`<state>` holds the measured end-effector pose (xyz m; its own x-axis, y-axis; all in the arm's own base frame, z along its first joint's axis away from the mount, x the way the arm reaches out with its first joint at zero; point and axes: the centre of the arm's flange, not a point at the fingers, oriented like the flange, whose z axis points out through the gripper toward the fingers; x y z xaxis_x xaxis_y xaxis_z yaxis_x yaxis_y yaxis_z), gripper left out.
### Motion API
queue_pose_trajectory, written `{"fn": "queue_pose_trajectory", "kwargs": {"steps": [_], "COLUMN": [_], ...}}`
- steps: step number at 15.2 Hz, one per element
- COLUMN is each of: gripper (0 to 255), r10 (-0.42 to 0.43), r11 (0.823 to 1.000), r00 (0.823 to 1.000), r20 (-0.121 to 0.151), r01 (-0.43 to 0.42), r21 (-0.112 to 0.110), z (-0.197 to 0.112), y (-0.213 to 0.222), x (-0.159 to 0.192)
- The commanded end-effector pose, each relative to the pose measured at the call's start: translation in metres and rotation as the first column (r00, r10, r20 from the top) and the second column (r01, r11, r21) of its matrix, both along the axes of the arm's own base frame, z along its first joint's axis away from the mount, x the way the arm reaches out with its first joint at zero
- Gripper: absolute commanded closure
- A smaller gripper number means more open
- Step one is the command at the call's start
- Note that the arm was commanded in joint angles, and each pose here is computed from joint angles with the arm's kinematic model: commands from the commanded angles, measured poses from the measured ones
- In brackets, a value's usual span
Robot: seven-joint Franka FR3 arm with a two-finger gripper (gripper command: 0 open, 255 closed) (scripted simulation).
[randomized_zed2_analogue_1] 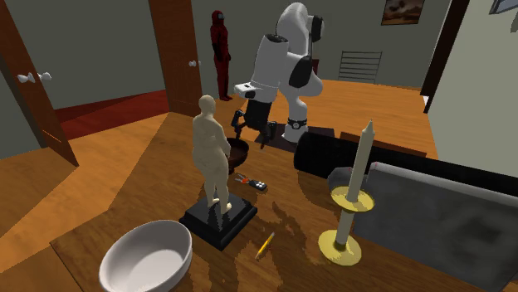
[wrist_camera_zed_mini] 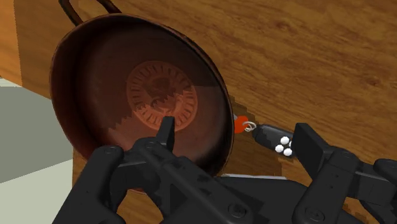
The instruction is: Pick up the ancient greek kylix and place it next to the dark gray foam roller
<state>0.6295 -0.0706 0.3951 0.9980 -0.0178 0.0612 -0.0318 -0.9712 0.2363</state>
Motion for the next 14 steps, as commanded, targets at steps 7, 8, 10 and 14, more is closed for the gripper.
{"fn": "queue_pose_trajectory", "kwargs": {"steps": [7, 8, 10, 14], "gripper": [0, 0, 0, 0], "r10": [0.000, 0.000, 0.000, 0.000], "r11": [1.000, 1.000, 1.000, 1.000], "r00": [1.000, 1.000, 1.000, 1.000], "r20": [-0.001, -0.001, -0.001, -0.001], "r01": [0.000, 0.000, 0.000, 0.000], "r21": [-0.009, -0.009, -0.009, -0.009], "z": [-0.040, -0.048, -0.048, -0.048], "y": [-0.009, -0.011, -0.011, -0.011], "x": [0.013, 0.014, 0.014, 0.014]}}
